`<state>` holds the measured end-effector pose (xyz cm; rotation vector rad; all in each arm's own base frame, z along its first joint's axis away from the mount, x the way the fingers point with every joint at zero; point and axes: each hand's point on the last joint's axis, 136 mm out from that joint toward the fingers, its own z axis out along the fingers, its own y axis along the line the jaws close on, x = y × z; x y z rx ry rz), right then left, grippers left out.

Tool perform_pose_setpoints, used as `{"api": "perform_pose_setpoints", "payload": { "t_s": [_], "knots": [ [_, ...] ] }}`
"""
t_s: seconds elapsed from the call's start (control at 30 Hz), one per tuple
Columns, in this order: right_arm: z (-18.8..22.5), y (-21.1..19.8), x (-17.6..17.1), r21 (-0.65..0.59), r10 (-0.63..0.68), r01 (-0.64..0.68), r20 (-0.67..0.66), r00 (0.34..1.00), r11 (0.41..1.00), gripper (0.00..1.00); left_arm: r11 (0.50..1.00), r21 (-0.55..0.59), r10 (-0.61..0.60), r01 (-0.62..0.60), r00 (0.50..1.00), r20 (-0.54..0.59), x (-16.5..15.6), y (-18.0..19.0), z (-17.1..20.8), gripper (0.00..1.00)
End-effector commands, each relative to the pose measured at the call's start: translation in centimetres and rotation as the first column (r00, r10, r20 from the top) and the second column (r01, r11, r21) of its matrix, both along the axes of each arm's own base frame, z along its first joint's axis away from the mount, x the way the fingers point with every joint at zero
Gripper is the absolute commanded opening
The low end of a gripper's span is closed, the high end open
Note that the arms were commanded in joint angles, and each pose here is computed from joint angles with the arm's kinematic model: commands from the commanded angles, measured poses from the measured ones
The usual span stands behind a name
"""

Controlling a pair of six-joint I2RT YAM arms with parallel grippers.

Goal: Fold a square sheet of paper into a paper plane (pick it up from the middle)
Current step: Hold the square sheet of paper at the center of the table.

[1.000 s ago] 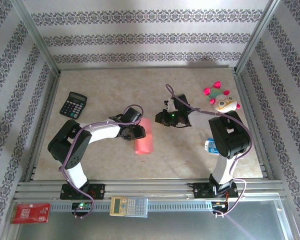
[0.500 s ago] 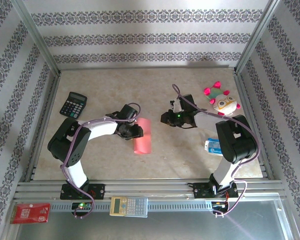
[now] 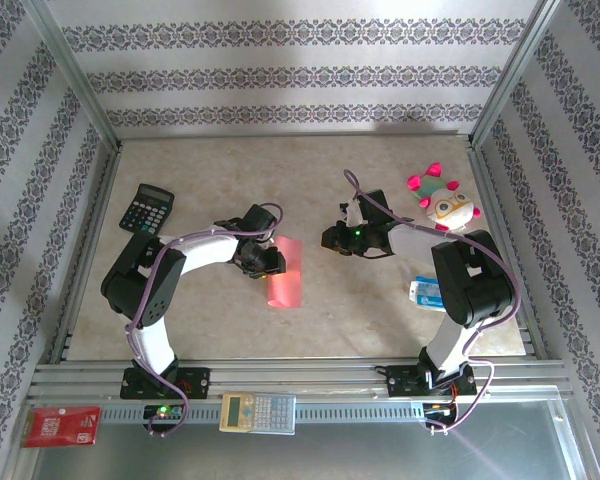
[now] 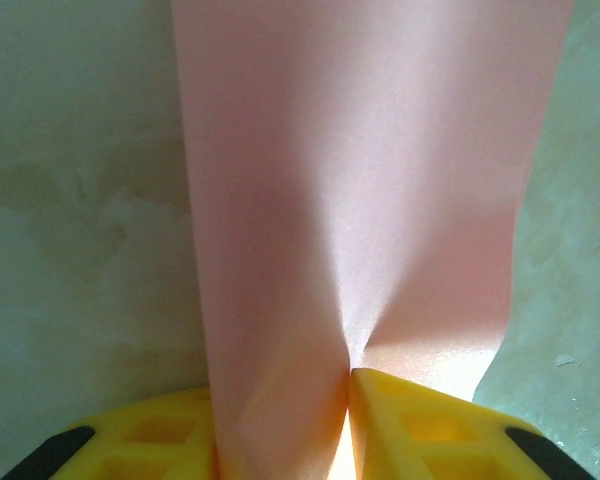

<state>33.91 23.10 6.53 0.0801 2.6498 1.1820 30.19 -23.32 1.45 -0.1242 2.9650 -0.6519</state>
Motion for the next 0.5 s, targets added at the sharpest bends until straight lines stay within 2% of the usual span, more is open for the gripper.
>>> {"api": "perform_pose_setpoints", "payload": {
  "t_s": [0.0, 0.47],
  "knots": [
    [0.1, -0.2, -0.8, 0.004, 0.024, -0.024, 0.006, 1.000, 1.000, 0.17, 0.992, 0.123, 0.000, -0.007, 0.998, 0.058, 1.9, 2.0, -4.2, 0.35],
    [0.0, 0.0, -1.3, 0.008, 0.030, -0.030, -0.005, 1.000, 1.000, 0.17, 0.986, 0.165, -0.025, 0.020, 0.999, 0.027, 1.3, 2.6, -5.5, 0.37]
  ]
}}
